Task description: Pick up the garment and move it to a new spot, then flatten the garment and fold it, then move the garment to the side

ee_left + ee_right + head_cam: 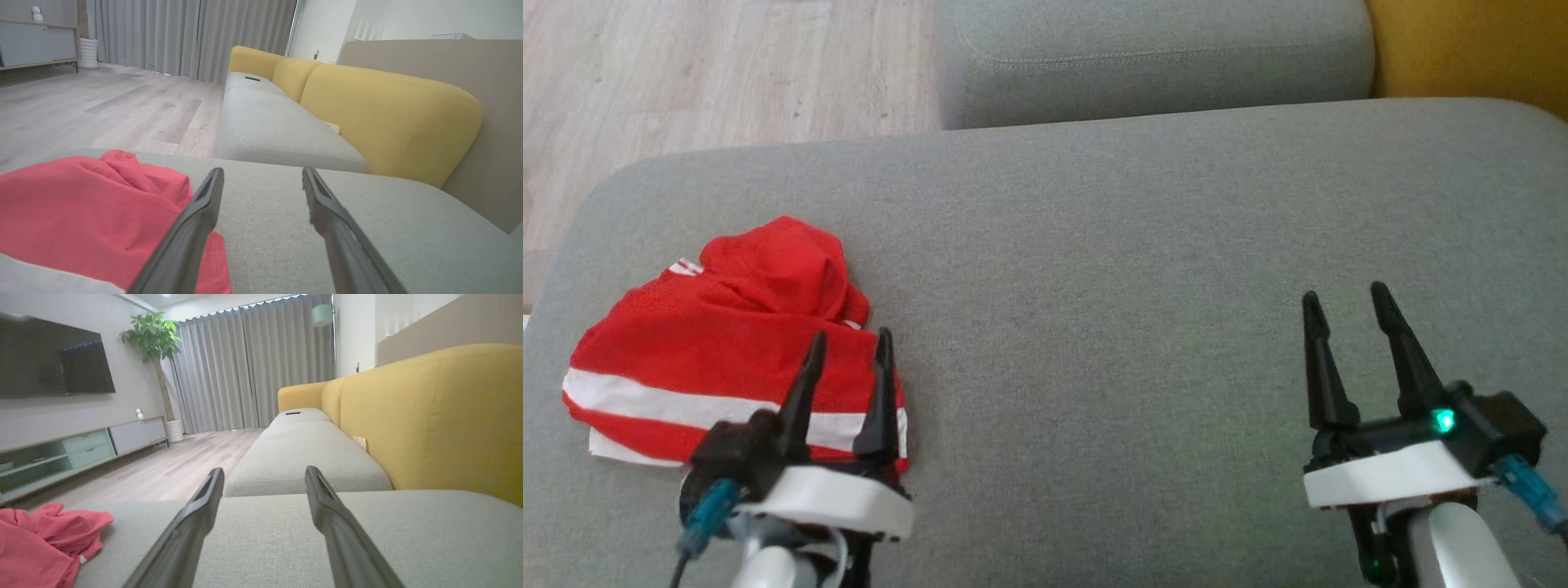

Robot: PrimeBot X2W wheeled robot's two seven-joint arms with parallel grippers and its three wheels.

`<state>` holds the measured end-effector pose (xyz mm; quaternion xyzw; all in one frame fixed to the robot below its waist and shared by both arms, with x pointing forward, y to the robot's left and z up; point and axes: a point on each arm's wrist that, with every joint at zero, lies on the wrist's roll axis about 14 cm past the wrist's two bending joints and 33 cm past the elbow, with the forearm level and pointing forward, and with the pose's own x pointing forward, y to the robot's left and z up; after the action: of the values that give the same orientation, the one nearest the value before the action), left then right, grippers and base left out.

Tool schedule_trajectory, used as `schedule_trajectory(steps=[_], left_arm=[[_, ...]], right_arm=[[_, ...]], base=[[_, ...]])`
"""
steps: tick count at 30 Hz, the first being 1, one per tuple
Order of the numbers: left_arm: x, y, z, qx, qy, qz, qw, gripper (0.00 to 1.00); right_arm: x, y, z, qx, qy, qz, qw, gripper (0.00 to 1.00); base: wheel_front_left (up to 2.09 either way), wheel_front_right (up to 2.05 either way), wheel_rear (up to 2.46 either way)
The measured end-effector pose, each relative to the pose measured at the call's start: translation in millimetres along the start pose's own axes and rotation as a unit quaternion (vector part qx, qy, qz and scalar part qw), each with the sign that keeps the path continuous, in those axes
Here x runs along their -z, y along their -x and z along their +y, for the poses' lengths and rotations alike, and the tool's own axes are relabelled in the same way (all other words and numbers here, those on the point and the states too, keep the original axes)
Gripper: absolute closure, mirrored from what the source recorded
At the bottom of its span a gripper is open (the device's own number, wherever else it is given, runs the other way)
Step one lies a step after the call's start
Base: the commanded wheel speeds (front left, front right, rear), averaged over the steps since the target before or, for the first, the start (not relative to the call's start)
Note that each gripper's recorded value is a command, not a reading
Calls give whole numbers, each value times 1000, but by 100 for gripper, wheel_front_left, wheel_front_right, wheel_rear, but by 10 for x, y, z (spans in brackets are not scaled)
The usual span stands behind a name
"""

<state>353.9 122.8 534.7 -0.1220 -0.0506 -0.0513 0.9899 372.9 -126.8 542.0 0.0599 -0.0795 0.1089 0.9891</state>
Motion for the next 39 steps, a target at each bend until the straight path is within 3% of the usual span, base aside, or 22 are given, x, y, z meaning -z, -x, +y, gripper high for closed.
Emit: schedule_trajectory(steps=[7, 15, 25, 39], left_arm=[[147, 118, 71, 12, 14, 11, 1000, 0], [178, 147, 147, 16, -27, 11, 999, 0], [162, 164, 165, 9, -28, 9, 1000, 0], [-17, 494, 721, -96, -58, -13, 994, 0]], right_arm=[[159, 50, -27, 14, -59, 16, 998, 0], [293, 94, 19, 11, -66, 32, 997, 0], [307, 77, 53, 5, -66, 34, 997, 0], [396, -94, 728, -98, -81, 51, 991, 0]], base=[[0, 0, 0], [0, 0, 0], [0, 0, 0], [0, 0, 0]])
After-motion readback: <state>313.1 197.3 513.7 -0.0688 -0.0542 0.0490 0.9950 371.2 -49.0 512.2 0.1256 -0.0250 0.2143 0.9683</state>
